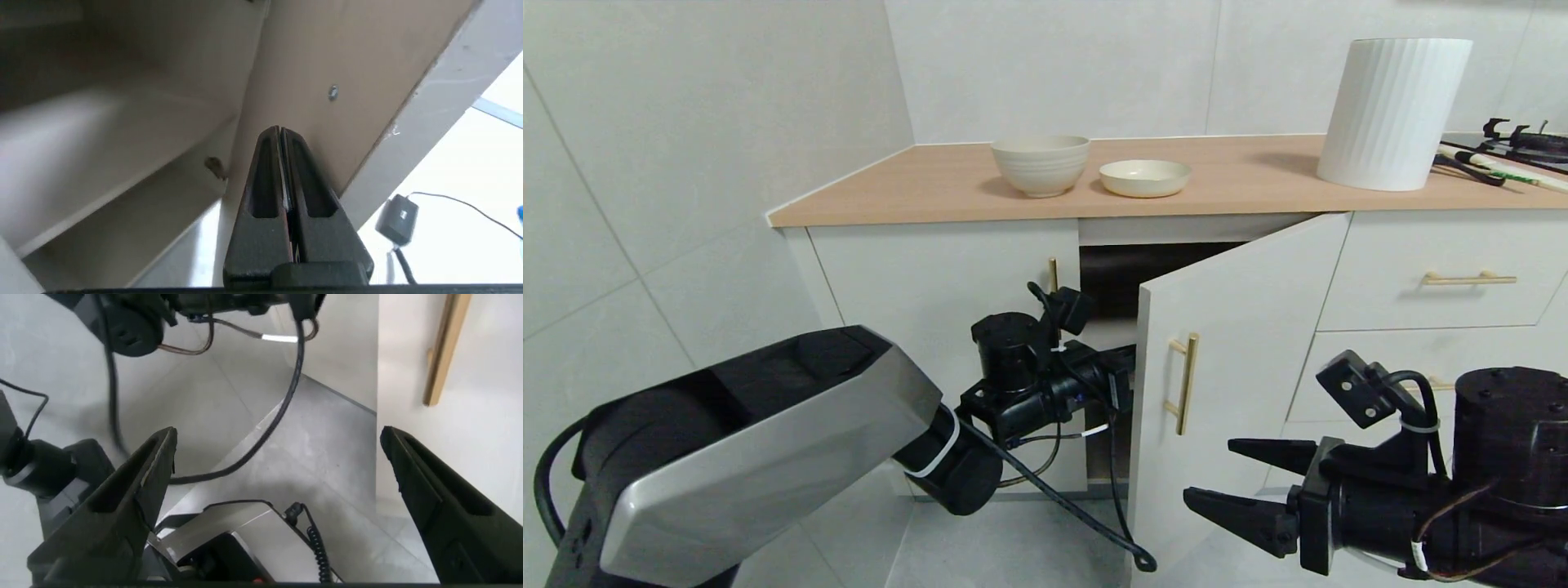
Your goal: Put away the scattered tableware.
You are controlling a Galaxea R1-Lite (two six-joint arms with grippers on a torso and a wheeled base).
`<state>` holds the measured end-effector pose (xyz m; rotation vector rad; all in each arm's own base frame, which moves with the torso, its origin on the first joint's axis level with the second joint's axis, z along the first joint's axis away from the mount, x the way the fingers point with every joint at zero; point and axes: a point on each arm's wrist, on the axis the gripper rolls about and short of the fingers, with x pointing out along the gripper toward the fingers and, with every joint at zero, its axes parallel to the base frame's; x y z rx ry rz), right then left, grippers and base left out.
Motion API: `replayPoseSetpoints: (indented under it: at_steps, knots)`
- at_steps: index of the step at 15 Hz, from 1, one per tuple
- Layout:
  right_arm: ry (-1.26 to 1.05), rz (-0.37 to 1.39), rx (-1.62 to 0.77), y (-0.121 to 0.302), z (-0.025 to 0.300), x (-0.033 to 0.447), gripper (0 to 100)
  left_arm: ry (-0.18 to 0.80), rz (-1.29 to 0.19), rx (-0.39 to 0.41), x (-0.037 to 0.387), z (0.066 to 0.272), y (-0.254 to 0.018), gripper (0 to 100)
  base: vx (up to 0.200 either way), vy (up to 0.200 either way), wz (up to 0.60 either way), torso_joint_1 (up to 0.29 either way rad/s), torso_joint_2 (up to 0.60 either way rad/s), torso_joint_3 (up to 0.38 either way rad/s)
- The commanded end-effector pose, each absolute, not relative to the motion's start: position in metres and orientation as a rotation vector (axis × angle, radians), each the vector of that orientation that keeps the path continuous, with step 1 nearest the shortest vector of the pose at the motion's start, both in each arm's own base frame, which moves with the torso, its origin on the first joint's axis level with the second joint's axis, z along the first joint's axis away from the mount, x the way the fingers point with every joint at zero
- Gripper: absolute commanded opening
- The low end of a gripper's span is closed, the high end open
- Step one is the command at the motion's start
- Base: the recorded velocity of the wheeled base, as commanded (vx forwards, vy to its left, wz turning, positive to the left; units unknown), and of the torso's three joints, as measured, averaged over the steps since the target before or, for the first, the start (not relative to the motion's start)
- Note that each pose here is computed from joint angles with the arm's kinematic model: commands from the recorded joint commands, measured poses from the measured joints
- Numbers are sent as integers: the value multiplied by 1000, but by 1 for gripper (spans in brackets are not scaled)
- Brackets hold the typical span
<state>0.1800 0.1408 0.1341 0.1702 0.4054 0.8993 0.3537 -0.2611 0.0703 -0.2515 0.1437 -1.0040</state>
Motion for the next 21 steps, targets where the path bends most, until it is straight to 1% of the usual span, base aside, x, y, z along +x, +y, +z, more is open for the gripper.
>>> replayPoseSetpoints:
  at_steps: [1, 2, 3, 4, 5, 6, 7, 8, 10, 14, 17, 18, 20, 21]
  knots:
    - [402, 921, 167, 143, 135, 175, 100, 140, -1006, -252, 353, 72, -262, 0, 0, 0, 0, 0, 0, 0]
    - [398, 942, 165, 145, 137, 170, 100, 133, -1021, -251, 349, 74, -267, 0, 0, 0, 0, 0, 0, 0]
    - [385, 969, 165, 145, 140, 163, 100, 113, -1072, -257, 340, 80, -280, 0, 0, 0, 0, 0, 0, 0]
    - [372, 991, 166, 144, 143, 157, 100, 112, -1140, -261, 325, 83, -297, 0, 0, 0, 0, 0, 0, 0]
    - [355, 1031, 166, 144, 147, 148, 100, 107, -1233, -271, 301, 86, -317, 0, 0, 0, 0, 0, 0, 0]
    - [325, 1099, 173, 141, 155, 136, 100, 110, -1364, -292, 263, 89, -336, 0, 0, 0, 0, 0, 0, 0]
    - [304, 1169, 177, 140, 160, 126, 100, 117, -1437, -284, 240, 87, -336, 0, 0, 0, 0, 0, 0, 0]
    - [292, 1213, 178, 138, 164, 119, 100, 121, -1492, -279, 225, 91, -330, 0, 0, 0, 0, 0, 0, 0]
    - [299, 1221, 178, 137, 167, 116, 100, 102, -1484, -279, 226, 101, -319, 0, 0, 0, 0, 0, 0, 0]
    - [292, 1205, 180, 137, 168, 119, 100, 78, -1358, -281, 261, 108, -284, 0, 0, 0, 0, 0, 0, 0]
    - [287, 1152, 183, 136, 169, 126, 100, 91, -1227, -258, 287, 103, -244, 0, 0, 0, 0, 0, 0, 0]
    - [286, 1143, 184, 136, 169, 128, 100, 90, -1197, -247, 292, 101, -234, 0, 0, 0, 0, 0, 0, 0]
    - [274, 1134, 188, 137, 172, 130, 100, 95, -1114, -217, 299, 98, -206, 0, 0, 0, 0, 0, 0, 0]
    - [272, 1118, 187, 137, 172, 131, 100, 98, -1097, -211, 299, 98, -199, 0, 0, 0, 0, 0, 0, 0]
